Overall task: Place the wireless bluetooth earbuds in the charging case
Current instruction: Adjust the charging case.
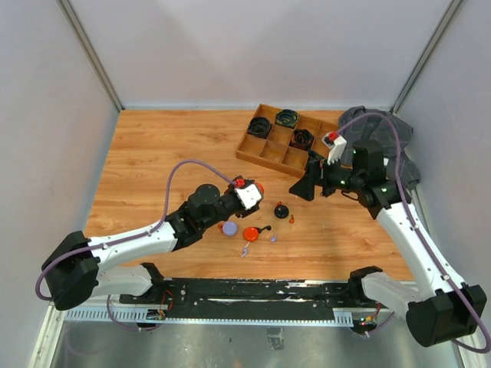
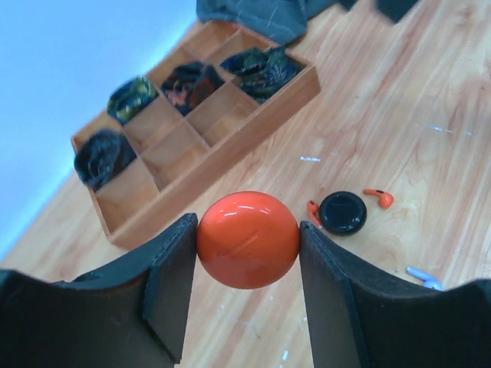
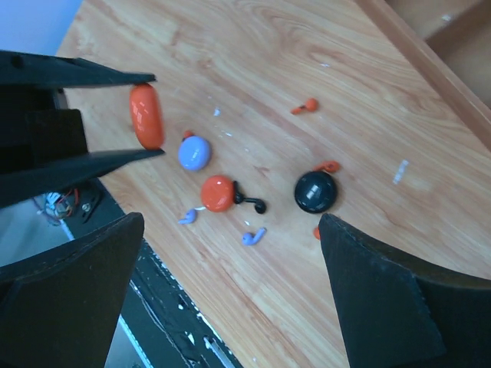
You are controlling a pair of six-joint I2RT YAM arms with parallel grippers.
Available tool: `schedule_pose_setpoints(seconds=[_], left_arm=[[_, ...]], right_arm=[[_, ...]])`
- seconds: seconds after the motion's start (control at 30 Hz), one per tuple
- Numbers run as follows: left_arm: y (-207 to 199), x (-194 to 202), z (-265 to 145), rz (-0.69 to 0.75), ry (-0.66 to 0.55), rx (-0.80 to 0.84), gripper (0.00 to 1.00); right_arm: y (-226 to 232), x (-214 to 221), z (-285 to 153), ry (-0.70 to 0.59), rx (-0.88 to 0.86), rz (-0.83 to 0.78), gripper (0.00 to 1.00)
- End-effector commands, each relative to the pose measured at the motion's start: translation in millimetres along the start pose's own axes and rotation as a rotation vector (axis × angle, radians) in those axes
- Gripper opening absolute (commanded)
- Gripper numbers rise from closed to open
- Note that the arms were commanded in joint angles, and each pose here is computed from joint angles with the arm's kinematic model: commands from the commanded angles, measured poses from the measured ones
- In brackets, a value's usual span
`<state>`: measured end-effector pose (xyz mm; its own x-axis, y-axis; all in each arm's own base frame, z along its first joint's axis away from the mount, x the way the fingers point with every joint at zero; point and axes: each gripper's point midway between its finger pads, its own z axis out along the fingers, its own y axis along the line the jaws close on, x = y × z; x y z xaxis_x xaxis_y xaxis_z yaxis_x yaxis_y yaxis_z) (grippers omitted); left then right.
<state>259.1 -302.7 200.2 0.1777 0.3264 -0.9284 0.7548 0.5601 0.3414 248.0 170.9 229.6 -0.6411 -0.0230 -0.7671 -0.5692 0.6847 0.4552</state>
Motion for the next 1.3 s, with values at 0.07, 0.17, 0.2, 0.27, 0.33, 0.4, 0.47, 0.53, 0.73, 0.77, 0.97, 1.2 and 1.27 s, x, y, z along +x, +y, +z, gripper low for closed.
schedule_pose_setpoints(seconds=[0.07,0.17,0.2,0.27,0.33,0.4,0.47,0.53,0.73,0.77,0.97,1.2,1.27], left_arm=[[-15.8,-40.3,-1.9,0.263,-0.186,0.082,0.47],[-19.9,-45.0,-1.6,0.310,-0.200,0.093,0.49],[-21.4,-45.7,-1.6,0.325,-0.203,0.098,0.49],[-22.9,-48.5,-1.8,0.343,-0.212,0.102,0.50],[-24.0,-49.8,-1.9,0.346,-0.215,0.106,0.50],[-24.6,-51.5,-2.5,0.349,-0.220,0.108,0.50],[-24.5,-53.8,-3.3,0.352,-0.228,0.107,0.50],[-24.1,-55.2,-3.9,0.353,-0.232,0.106,0.50],[-26.2,-58.8,-4.6,0.349,-0.247,0.112,0.50],[-26.4,-59.2,-4.7,0.348,-0.250,0.113,0.50],[-26.3,-60.6,-6.3,0.345,-0.256,0.110,0.50],[-25.2,-59.6,-9.1,0.334,-0.256,0.100,0.58],[-24.5,-57.8,-10.2,0.324,-0.252,0.095,0.64]], right_arm=[[50.6,-23.8,20.7,-0.014,-0.178,-0.076,0.99],[64.1,-24.2,30.6,0.010,-0.218,-0.092,0.97],[67.8,-23.4,33.9,0.021,-0.228,-0.097,0.97],[73.3,-21.8,40.4,0.041,-0.246,-0.106,0.94],[77.3,-18.9,45.8,0.066,-0.263,-0.105,0.90],[81.6,-15.1,50.7,0.089,-0.285,-0.106,0.87],[85.5,-13.3,53.4,0.102,-0.298,-0.114,0.85],[87.2,-10.8,55.6,0.116,-0.306,-0.115,0.81],[90.9,-5.0,60.0,0.159,-0.326,-0.112,0.69],[90.9,-4.6,60.8,0.162,-0.326,-0.113,0.67],[93.9,0.5,65.6,0.195,-0.341,-0.116,0.53],[95.2,-0.6,65.2,0.200,-0.341,-0.134,0.29],[96.5,-3.0,63.0,0.190,-0.343,-0.146,0.22]])
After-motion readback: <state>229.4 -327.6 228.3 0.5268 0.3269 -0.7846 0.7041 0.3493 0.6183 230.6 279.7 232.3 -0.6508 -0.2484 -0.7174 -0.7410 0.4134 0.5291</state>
